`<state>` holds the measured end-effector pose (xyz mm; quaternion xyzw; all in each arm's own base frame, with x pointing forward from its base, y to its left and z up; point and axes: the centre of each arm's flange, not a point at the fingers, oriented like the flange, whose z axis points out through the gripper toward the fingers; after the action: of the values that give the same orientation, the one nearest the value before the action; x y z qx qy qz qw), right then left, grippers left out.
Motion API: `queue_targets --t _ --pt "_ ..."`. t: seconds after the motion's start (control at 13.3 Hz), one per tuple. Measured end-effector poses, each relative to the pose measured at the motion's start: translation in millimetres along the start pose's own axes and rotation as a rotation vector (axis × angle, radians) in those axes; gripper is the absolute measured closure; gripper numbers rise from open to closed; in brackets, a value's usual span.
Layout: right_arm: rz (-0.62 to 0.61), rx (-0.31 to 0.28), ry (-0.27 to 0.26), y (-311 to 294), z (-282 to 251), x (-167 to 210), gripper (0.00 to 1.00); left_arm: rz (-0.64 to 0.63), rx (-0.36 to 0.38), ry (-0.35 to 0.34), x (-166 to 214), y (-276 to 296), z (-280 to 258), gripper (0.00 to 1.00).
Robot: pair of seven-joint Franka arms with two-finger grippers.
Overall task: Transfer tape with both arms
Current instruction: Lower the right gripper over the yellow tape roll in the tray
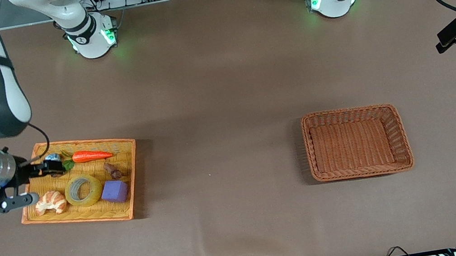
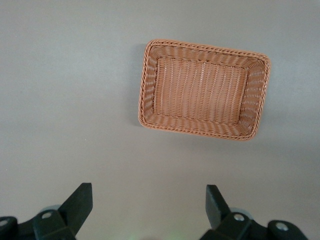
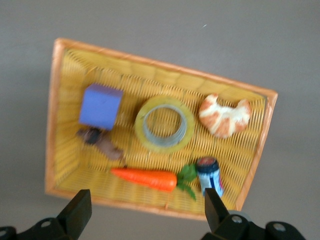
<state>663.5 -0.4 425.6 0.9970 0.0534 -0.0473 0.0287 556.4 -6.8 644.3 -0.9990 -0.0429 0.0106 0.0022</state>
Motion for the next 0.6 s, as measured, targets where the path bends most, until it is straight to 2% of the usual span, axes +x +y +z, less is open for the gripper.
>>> queue_targets --t 0.38,0.6 --pt "-0.001 -0.011 0.045 44 84 29 0.00 0.010 0.001 -0.006 0 6 2 0.00" --pt "0.000 -0.011 0.029 51 123 36 0.00 0.013 0.001 -0.012 1 7 5 0.00"
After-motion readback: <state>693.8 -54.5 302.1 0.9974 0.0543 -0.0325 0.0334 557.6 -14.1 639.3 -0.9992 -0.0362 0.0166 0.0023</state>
